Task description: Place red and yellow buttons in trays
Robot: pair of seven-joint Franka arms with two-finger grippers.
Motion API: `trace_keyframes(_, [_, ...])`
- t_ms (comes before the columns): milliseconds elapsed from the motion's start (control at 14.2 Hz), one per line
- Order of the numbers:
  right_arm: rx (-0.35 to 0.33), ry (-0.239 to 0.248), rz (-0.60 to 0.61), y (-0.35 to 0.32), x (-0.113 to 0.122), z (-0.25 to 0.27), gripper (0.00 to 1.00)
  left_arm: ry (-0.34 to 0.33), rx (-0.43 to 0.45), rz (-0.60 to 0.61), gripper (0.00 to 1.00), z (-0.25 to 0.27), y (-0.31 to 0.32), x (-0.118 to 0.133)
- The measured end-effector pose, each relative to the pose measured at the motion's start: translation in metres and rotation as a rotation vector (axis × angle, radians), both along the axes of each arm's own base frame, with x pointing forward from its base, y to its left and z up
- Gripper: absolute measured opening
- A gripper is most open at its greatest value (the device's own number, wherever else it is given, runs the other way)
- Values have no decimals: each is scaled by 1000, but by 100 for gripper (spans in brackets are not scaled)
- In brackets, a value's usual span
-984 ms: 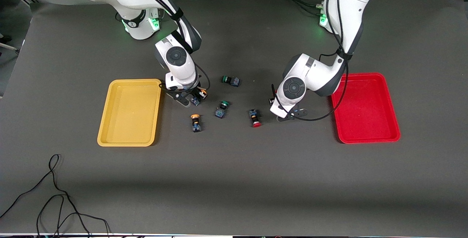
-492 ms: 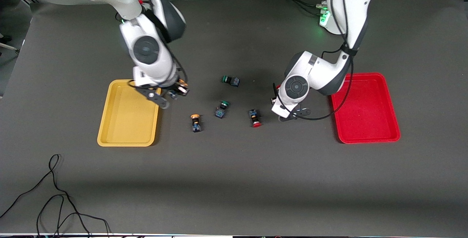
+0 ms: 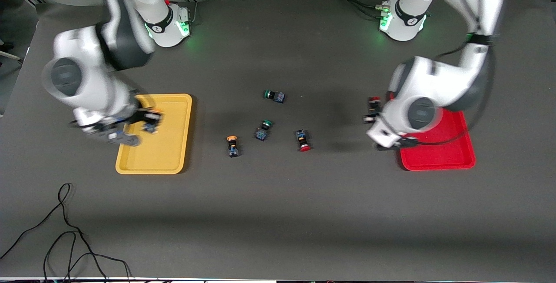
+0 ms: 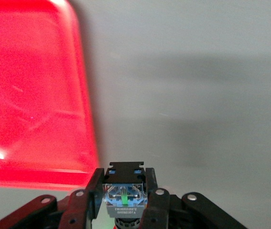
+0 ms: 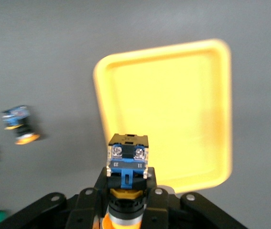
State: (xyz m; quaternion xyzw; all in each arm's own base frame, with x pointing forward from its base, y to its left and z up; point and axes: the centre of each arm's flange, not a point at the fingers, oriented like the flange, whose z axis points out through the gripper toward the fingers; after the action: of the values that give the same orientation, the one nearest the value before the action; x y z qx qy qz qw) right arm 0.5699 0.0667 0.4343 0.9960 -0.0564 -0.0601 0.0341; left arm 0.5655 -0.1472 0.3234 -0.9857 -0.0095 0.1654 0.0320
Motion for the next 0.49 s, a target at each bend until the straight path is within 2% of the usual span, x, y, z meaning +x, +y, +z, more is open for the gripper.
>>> trace_keyframes(211, [10, -38, 88, -71, 3, -11, 33, 13, -6, -56, 40, -6, 74, 11])
trace_keyframes(492, [-12, -100, 113, -86, -21, -95, 33, 33, -4, -55, 40, -29, 96, 0])
